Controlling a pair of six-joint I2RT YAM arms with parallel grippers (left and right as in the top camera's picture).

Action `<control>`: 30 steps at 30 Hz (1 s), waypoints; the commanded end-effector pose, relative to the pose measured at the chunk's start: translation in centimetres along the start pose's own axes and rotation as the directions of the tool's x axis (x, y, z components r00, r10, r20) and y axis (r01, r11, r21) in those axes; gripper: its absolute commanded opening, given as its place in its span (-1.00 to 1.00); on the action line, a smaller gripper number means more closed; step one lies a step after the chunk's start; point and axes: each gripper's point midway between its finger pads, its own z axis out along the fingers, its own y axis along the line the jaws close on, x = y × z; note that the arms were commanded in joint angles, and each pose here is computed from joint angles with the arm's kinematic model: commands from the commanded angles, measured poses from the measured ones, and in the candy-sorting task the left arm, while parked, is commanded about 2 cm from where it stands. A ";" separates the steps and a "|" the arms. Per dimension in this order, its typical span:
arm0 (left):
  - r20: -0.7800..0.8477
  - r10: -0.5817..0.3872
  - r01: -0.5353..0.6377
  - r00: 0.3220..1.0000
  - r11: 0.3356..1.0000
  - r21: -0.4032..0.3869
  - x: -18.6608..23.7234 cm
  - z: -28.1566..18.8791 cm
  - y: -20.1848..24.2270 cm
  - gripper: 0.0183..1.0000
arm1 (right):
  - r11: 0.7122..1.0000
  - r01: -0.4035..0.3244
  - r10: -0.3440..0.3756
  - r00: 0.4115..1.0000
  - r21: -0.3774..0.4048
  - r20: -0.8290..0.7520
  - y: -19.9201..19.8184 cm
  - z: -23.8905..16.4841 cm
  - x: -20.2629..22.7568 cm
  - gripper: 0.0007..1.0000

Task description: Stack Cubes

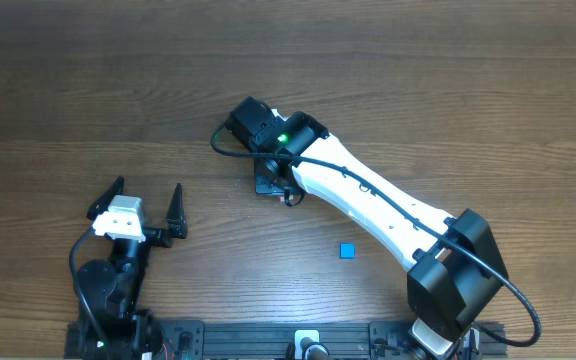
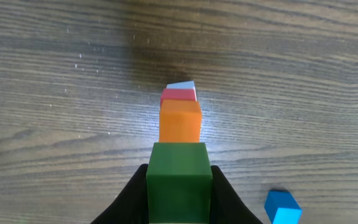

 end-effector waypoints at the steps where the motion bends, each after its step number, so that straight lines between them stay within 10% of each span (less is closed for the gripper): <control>1: 0.003 0.015 -0.015 1.000 1.000 0.004 0.1 0.0 0.0 1.00 | 1.000 -0.019 0.019 1.000 0.023 0.018 -0.1 0.5 -0.7 -0.98; 30: 0.003 0.015 -0.015 1.000 1.000 0.004 0.1 0.0 0.0 1.00 | 0.998 -0.042 0.042 0.999 0.043 0.012 -0.4 2.2 -1.5 -0.98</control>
